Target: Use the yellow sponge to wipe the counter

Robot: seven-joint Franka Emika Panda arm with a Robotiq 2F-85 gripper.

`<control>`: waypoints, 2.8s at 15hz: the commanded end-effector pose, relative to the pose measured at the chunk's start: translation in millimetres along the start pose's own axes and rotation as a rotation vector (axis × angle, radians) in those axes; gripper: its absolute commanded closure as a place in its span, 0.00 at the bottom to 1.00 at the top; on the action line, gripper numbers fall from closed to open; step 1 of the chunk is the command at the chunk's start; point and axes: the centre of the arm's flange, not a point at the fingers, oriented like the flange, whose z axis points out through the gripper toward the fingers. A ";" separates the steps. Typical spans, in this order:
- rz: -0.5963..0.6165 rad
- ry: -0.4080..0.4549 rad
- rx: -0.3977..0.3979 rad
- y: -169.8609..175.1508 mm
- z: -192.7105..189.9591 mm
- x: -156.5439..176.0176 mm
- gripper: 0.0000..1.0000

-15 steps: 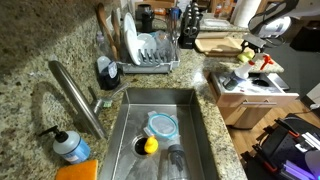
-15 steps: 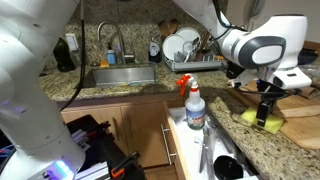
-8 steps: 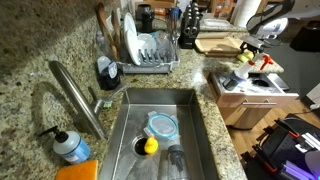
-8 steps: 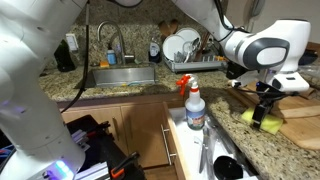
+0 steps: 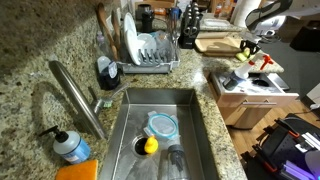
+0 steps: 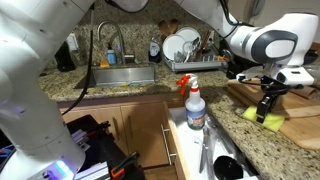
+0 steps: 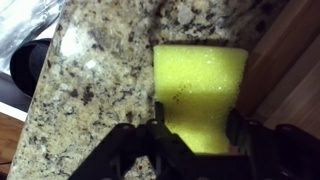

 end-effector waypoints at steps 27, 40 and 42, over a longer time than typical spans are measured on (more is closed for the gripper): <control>0.136 0.066 -0.362 50.8 31.1 35.6 0.96; -0.490 -0.026 -0.069 25.8 -35.4 -201.5 0.96; -0.537 -0.070 -0.015 12.2 -41.0 -197.9 0.96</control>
